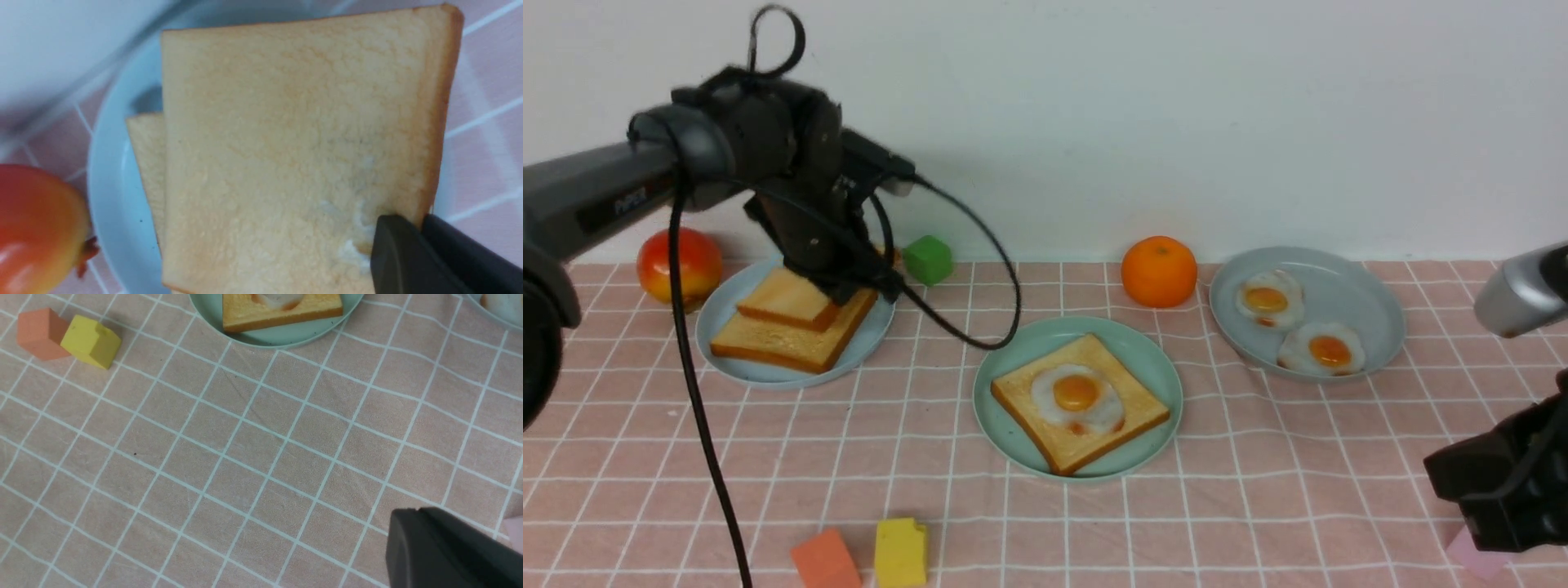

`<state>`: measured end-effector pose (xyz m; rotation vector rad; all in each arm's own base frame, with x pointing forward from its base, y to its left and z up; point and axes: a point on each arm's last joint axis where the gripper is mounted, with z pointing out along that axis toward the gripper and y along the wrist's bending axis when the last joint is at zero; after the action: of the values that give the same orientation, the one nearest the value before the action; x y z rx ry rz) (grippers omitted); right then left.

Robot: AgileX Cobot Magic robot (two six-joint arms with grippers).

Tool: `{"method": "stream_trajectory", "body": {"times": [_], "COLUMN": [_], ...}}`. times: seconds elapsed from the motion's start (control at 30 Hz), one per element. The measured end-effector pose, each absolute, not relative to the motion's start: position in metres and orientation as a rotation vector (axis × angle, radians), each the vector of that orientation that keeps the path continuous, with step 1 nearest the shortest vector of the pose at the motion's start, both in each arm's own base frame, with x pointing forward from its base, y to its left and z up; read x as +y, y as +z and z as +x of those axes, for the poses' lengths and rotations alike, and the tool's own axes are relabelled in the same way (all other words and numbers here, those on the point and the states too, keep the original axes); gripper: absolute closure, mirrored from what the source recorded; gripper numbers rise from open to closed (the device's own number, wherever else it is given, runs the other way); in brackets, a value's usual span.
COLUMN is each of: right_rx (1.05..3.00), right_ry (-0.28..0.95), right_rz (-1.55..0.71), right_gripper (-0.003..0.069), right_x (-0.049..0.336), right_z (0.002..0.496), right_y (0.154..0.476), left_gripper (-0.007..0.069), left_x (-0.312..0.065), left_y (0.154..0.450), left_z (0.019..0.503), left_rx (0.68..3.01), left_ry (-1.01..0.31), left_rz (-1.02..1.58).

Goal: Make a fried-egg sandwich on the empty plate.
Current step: Use the left arm to place a slice of bread on the fried egg in the middle

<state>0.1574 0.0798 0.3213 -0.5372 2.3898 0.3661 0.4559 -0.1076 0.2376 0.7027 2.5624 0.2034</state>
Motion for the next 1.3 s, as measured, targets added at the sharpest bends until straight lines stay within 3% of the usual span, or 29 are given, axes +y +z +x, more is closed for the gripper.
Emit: {"method": "stream_trajectory", "body": {"times": [0.13,0.2,0.3,0.5,1.1,1.3], "right_rx": [2.371,2.353,2.329,2.304,2.314,2.311], "right_ry": [0.359,0.35,0.337,0.319,0.317,0.317], "right_rz": [-0.542,-0.545,-0.549,-0.556,-0.558,-0.557], "right_gripper": [0.061,0.061,0.061,0.061,0.061,0.0608], "right_x": [0.077,0.075,0.071,0.066,0.065,0.066], "right_z": [0.152,0.148,0.142,0.131,0.13,0.13], "right_y": [0.325,0.329,0.333,0.337,0.334,0.334], "left_gripper": [0.062,0.062,0.062,0.062,0.0599,0.0435], "left_x": [-0.155,-0.183,-0.226,-0.277,-0.294,-0.294], "left_y": [0.277,0.281,0.269,0.236,0.197,0.196], "left_z": [0.424,0.407,0.38,0.349,0.355,0.355], "left_rx": [2.485,2.459,2.445,2.393,2.381,2.387], "left_ry": [0.153,0.126,0.083,0.055,0.064,0.055], "left_rz": [0.757,0.841,0.992,1.207,1.265,1.261]}}
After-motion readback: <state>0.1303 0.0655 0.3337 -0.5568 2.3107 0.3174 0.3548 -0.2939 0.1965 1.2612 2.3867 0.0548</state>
